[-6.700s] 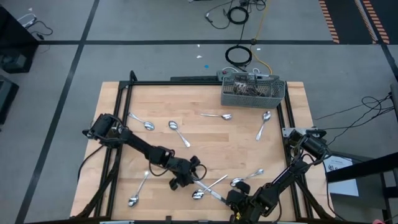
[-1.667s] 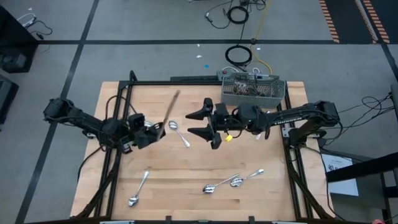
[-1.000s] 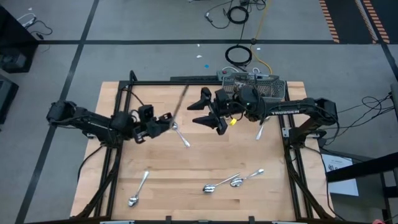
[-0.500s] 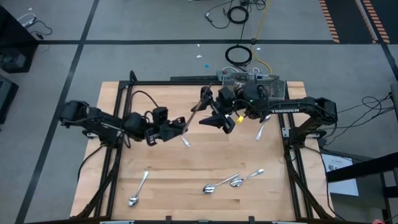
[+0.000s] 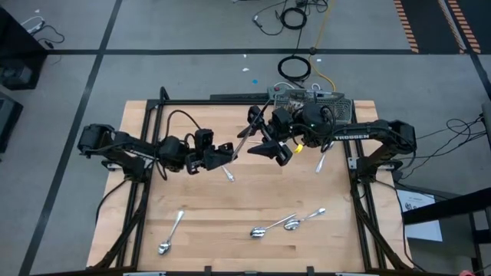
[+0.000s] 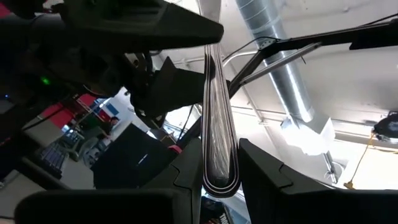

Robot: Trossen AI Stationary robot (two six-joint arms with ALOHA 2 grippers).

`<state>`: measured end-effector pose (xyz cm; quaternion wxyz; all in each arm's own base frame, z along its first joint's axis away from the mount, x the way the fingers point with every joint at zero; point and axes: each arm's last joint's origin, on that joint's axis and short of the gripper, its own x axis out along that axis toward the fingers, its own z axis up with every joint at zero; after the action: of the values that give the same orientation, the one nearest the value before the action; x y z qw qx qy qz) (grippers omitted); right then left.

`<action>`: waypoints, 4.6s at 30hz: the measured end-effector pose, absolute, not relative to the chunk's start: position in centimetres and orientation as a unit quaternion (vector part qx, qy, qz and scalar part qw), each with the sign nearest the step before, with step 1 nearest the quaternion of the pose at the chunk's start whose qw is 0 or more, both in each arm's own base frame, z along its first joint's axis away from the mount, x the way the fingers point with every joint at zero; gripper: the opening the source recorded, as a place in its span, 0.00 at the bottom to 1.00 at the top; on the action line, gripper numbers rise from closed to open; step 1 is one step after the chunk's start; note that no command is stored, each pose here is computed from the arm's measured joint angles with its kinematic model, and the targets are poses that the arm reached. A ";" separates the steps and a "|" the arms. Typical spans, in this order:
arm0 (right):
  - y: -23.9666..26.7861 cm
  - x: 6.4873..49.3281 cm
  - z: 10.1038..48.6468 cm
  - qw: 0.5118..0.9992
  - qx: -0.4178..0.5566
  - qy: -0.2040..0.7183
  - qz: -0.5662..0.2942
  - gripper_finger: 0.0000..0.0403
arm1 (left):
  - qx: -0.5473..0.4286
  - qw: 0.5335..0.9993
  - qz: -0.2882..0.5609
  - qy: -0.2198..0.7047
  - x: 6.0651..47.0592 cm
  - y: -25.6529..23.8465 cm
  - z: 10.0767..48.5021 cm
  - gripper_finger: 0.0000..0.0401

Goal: Sort silverware
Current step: Put the silver table knife into the gray utensil holder, then put the silver spoon into the gray utensil holder

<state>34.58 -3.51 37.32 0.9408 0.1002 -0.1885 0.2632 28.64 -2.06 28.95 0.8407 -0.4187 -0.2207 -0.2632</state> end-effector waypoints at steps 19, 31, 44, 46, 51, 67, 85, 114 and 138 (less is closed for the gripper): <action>-3.6 34.6 37.4 0.946 0.077 -0.200 0.244 0.02 | -0.427 0.843 -0.261 -0.197 28.9 -1.0 28.6 0.21; -4.8 34.5 37.3 0.948 0.111 -0.183 0.236 0.01 | -0.452 0.836 -0.250 -0.185 29.0 -0.5 28.5 0.46; -7.7 29.0 40.8 0.977 0.073 -0.139 0.143 0.00 | -0.403 0.867 -0.250 -0.152 28.9 3.2 28.1 0.54; -7.7 27.6 41.2 0.986 0.068 -0.112 0.106 0.00 | -0.395 0.873 -0.241 -0.156 28.8 3.7 28.0 0.54; -7.5 24.0 41.1 0.998 0.063 -0.010 0.002 0.00 | -0.375 0.902 -0.179 -0.116 28.1 4.5 27.0 0.53; -7.7 16.4 33.9 0.932 0.146 0.135 -0.304 0.00 | -0.293 0.951 0.100 0.026 24.8 2.9 26.9 0.51; -9.7 12.7 29.3 0.796 0.168 0.106 -0.572 0.00 | -0.242 0.941 0.221 0.082 24.6 0.9 28.1 0.51; -14.9 15.0 24.1 0.745 0.149 0.285 -0.584 0.07 | -0.246 0.943 0.204 0.087 24.7 0.5 28.1 0.51; -12.2 12.8 28.4 0.835 0.181 0.167 -0.493 0.35 | -0.210 0.965 0.097 0.127 24.8 -0.4 28.0 0.51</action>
<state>12.85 -12.23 28.35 0.8346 0.1810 0.1671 -0.4928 24.79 -0.42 27.98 0.9646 -0.2097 0.1270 0.0973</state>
